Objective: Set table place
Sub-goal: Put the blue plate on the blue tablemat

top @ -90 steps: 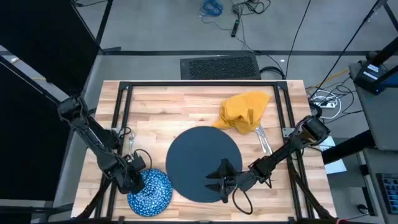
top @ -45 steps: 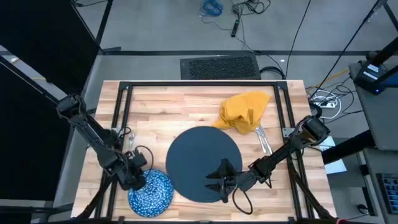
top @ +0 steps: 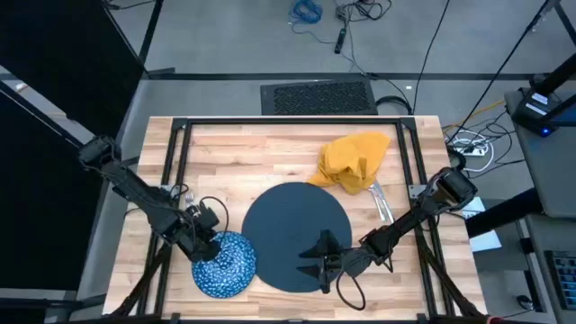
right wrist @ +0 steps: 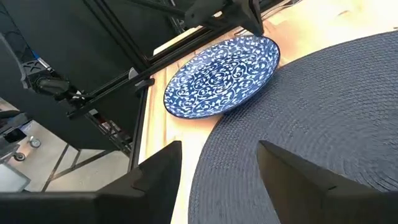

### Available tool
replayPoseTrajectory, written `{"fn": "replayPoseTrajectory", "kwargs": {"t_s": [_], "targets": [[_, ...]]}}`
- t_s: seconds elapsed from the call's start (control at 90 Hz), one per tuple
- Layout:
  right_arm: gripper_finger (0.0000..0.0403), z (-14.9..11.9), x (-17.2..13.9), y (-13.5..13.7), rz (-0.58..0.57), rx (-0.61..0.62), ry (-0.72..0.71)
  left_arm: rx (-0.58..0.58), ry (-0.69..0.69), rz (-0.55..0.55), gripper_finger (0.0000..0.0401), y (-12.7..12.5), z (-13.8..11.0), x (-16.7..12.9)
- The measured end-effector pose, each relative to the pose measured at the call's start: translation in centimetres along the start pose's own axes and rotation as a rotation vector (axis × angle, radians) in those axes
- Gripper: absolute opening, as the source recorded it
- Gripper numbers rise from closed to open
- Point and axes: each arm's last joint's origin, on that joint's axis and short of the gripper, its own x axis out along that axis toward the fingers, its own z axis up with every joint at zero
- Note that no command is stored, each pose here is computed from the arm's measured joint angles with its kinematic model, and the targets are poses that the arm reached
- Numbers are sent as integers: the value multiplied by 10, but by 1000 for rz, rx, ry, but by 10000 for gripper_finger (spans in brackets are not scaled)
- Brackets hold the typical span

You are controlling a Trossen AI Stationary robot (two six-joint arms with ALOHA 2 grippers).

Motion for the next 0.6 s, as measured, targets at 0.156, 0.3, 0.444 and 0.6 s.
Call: {"fn": "replayPoseTrajectory", "kwargs": {"t_s": [0.156, 0.3, 0.444, 0.6], "targets": [[201, -2, 0, -3, -22, 14, 19, 16, -28, -59, 1, -5, 8, 1], [201, -5, 1, -8, -63, 45, 55, 31, -4, -60, 1, -5, 8, 2], [201, -5, 1, -9, -72, 89, 58, 6, 6, -38, 0, -2, 7, 1], [201, 0, 5, -14, -89, 227, 34, -106, 14, 14, 0, 0, 10, -11]]}}
